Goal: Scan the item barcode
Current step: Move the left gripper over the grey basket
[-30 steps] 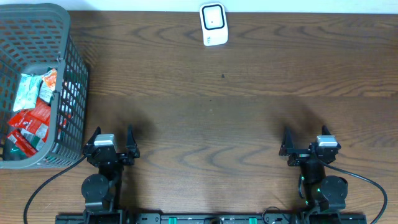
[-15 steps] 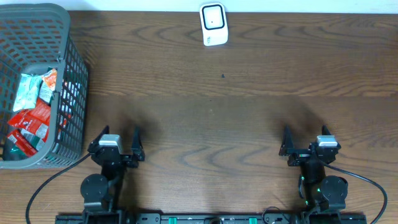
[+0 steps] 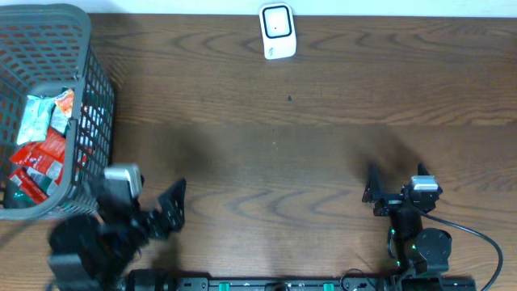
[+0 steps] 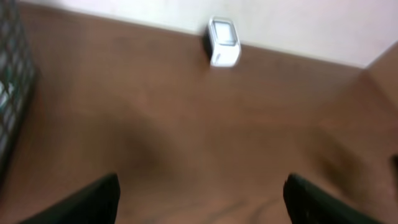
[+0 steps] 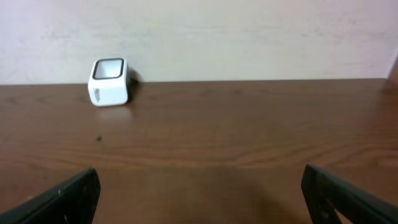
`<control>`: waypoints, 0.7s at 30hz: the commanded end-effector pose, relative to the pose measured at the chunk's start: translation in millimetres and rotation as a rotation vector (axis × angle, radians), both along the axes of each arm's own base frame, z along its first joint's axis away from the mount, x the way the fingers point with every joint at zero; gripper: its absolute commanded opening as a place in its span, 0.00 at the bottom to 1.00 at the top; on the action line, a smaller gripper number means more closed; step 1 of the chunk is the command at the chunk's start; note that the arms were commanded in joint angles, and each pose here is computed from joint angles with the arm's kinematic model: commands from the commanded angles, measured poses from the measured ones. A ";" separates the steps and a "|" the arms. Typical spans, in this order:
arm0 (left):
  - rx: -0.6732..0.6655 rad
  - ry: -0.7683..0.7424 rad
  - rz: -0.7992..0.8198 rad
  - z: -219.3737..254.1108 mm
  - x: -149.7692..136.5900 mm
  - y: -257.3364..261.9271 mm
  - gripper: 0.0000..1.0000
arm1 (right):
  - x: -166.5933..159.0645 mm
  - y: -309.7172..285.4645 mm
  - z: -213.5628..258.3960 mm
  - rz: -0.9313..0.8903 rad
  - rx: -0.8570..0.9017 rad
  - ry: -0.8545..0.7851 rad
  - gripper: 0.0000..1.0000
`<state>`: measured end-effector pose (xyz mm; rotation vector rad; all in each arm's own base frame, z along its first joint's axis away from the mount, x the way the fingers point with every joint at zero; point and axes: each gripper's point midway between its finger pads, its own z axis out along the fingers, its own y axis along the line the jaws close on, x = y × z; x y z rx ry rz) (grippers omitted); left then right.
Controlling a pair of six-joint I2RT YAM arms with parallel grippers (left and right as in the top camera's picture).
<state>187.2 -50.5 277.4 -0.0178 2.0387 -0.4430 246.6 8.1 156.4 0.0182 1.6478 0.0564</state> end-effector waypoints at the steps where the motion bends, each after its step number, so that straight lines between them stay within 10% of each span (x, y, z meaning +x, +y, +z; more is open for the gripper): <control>1: -0.022 0.103 -0.042 63.3 19.8 -6.8 0.85 | 0.0 -3.5 -1.0 -0.018 0.016 0.004 0.99; 3: 0.046 0.212 -0.087 93.4 34.7 -5.8 0.98 | 0.0 -3.5 -1.0 -0.018 0.016 0.004 0.99; 12: 0.148 0.367 -0.105 125.6 135.7 8.1 0.98 | 0.0 -3.5 -1.0 -0.018 0.016 0.004 0.99; 21: 0.080 0.370 0.528 125.0 162.1 155.0 0.98 | 0.0 -3.5 -1.0 -0.018 0.016 0.004 0.99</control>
